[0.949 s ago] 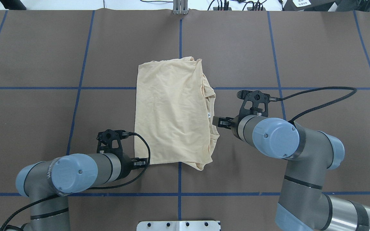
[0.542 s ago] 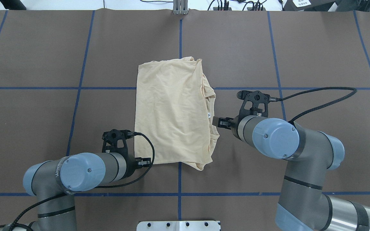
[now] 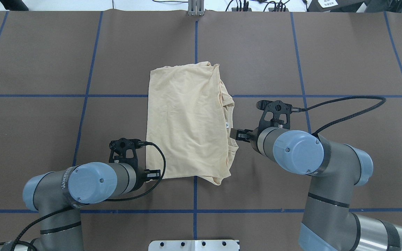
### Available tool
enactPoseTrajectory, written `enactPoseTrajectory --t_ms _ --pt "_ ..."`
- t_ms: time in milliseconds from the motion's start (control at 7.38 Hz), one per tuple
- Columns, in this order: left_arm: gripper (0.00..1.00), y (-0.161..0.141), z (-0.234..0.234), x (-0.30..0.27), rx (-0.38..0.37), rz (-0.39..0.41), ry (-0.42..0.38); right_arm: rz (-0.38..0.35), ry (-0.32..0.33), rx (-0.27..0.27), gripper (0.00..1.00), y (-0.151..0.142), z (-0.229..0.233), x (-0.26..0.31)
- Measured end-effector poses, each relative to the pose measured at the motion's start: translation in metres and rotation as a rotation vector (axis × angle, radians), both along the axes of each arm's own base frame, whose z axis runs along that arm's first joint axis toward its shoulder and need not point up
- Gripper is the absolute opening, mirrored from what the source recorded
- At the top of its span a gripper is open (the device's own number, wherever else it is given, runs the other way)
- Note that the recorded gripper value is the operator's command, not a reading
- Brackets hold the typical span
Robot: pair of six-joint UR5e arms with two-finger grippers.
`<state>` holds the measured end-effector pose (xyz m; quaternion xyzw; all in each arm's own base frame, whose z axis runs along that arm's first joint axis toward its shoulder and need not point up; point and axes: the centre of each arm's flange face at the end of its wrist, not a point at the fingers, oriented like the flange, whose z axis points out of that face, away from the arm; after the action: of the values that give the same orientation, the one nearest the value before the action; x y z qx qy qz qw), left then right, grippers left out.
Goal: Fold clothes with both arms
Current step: 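Lower both grippers to the shirt's opposite side edges nearest the robot, then grasp the near corners of the shirt with both grippers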
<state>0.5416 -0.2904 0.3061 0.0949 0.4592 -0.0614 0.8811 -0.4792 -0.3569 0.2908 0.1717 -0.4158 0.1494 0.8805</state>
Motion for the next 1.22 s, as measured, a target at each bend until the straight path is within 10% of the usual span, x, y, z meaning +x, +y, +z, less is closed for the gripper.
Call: enactPoseTrajectory --t_ms 949,1220 --pt "0.42 0.0053 -0.0015 0.0048 0.005 0.017 -0.003 -0.005 0.001 0.0 1.0 0.0027 0.0005 -0.0016" --pt "0.17 0.0055 -0.0011 0.0068 0.004 0.017 -0.004 -0.006 0.001 0.0 1.0 0.0033 0.0005 -0.002"
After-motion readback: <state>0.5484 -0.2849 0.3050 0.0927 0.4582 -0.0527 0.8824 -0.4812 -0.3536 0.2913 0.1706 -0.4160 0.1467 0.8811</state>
